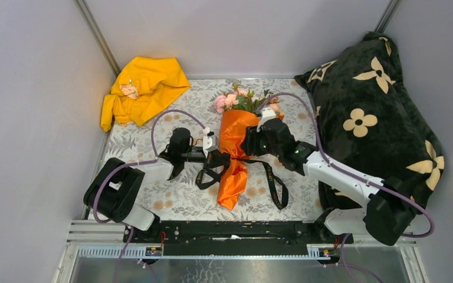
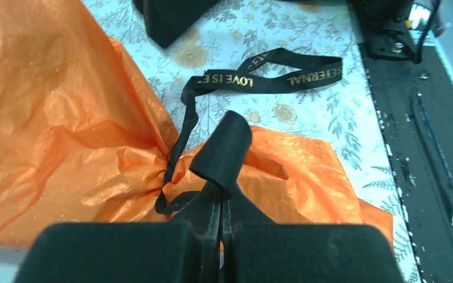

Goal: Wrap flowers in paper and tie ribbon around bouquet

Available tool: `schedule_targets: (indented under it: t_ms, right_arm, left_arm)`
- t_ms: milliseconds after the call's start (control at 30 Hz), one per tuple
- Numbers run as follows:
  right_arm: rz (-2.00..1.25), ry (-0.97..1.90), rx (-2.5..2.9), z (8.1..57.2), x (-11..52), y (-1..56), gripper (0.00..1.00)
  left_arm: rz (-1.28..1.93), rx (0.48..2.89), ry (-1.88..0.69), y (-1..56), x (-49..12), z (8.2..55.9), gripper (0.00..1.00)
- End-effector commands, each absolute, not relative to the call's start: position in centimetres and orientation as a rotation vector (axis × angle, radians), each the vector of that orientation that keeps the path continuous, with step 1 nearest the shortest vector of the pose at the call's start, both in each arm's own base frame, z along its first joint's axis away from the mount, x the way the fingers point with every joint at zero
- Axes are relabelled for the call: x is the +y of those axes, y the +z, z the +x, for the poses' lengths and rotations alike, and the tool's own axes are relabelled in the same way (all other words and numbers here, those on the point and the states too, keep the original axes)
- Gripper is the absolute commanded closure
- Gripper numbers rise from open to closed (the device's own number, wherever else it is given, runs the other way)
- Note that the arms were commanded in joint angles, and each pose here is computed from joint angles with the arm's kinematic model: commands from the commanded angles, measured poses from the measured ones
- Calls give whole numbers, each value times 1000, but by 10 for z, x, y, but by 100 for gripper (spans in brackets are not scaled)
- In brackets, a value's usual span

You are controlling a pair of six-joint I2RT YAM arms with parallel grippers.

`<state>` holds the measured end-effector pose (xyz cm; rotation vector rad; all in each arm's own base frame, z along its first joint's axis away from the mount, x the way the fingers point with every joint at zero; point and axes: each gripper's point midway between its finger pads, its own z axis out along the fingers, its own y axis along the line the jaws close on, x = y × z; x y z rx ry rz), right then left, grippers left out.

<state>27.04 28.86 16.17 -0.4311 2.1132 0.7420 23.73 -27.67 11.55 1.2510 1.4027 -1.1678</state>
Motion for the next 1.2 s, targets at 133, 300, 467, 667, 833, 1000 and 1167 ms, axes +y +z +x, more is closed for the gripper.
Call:
schedule_targets:
  t_ms: [133, 300, 467, 667, 833, 1000, 1167]
  right_arm:
    - [259, 124, 2535, 235, 138, 97, 48]
    - [268, 220, 2750, 199, 155, 53, 49]
    - [208, 183, 2855, 175, 156, 38, 41]
    - [208, 206, 2951, 145, 159, 15, 39]
    - [127, 187, 3030, 127, 169, -3, 55]
    - [-30, 229, 2910, 160, 184, 32, 100]
    - [-286, 435, 2491, 257, 254, 152, 100]
  left_arm:
    - [1220, 1375, -990, 119, -276, 252, 100]
    - [1219, 1390, -1000, 116, -279, 245, 100]
    - [1216, 1402, -1000, 115, -280, 243, 100]
    - [1221, 1402, -997, 112, -282, 240, 100]
    - [1214, 1409, -987, 112, -282, 243, 100]
    - [1237, 1378, -974, 114, -283, 242, 100]
    - [1267, 1345, -907, 111, -284, 244, 100]
